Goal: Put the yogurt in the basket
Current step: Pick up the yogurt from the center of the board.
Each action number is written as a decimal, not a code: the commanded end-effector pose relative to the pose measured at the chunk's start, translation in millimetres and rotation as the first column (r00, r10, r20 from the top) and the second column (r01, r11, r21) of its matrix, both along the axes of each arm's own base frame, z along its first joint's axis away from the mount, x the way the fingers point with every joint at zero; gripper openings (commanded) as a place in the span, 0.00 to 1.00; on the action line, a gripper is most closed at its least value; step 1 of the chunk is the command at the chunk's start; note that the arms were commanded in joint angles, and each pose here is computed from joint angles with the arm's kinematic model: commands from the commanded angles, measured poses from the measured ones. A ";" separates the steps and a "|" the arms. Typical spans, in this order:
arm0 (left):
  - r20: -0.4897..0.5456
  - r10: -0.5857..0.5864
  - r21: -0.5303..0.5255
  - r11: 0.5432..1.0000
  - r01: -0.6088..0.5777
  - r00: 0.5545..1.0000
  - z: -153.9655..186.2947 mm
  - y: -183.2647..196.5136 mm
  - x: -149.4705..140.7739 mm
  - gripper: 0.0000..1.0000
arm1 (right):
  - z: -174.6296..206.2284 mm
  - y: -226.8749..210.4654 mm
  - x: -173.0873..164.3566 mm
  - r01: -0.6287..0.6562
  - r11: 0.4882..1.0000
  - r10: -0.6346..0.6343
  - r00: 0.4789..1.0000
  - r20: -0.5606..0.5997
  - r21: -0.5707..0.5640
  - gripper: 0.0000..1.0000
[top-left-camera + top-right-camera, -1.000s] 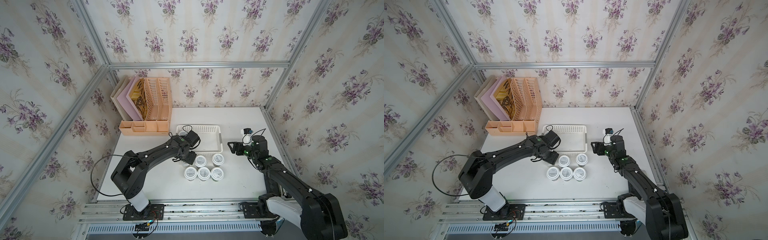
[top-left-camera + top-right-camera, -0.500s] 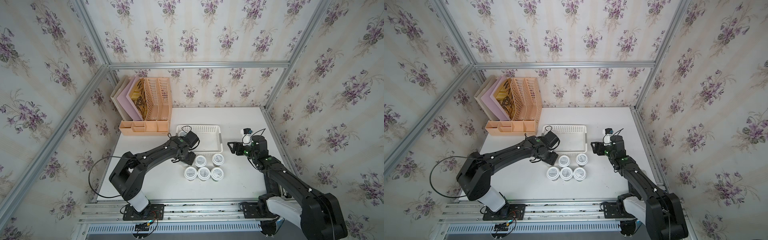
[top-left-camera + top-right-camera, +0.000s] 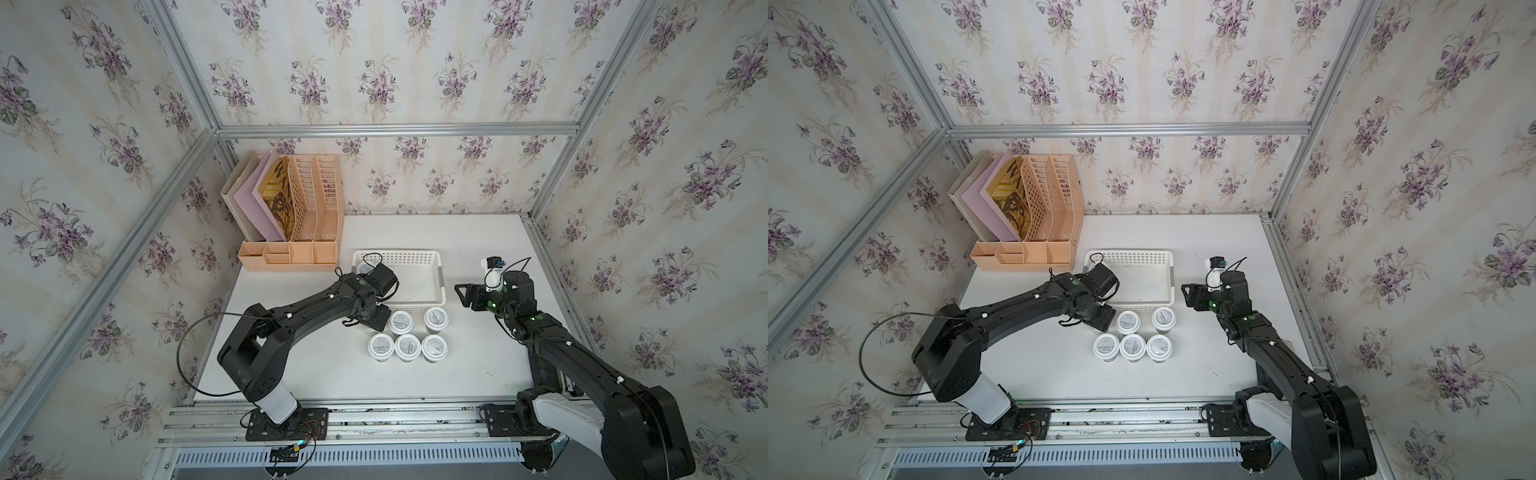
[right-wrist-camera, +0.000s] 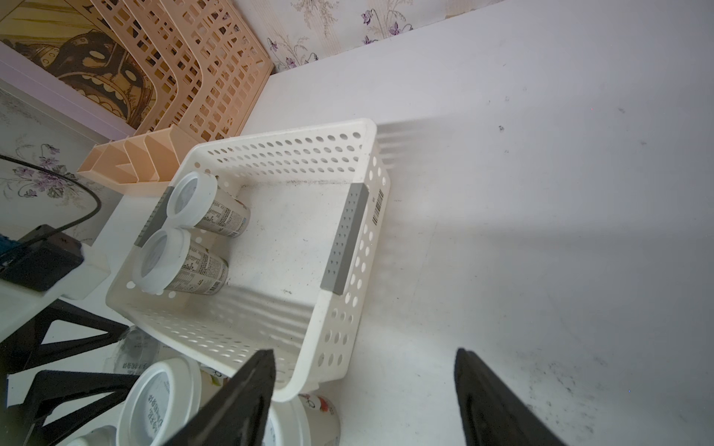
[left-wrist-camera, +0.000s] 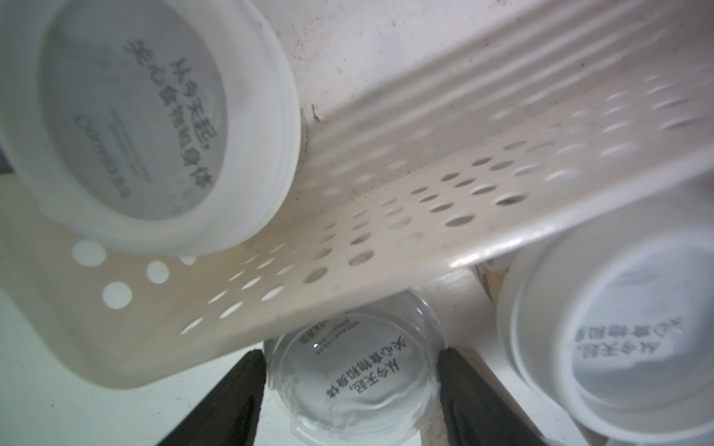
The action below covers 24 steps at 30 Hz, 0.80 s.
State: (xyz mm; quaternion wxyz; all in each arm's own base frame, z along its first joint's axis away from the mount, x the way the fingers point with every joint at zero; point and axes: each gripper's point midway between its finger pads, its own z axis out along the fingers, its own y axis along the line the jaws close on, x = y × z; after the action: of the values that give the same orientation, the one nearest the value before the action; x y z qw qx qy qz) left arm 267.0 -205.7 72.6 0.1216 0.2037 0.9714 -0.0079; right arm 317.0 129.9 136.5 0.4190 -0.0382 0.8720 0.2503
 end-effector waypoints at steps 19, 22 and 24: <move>0.003 -0.001 0.007 1.000 0.001 1.000 4.2 3.4 -2.1 0.69 | 8.0 1.3 4.1 0.000 1.000 0.000 1.000 0.027 0.004 0.78; 0.007 -0.004 0.009 1.000 0.004 1.000 7.6 4.6 -2.6 0.69 | 8.0 1.3 4.1 0.000 1.000 0.000 1.000 0.027 0.004 0.78; 0.010 -0.006 0.011 1.000 0.006 1.000 10.1 5.9 -3.4 0.69 | 8.5 1.2 4.1 0.000 1.000 0.000 1.000 0.028 0.004 0.78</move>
State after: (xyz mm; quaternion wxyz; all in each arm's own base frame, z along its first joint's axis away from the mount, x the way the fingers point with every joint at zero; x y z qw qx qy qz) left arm 264.2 -203.0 78.1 0.1239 0.2037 0.9711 -0.0084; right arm 316.8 130.4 136.5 0.4188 -0.0391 0.8719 0.2506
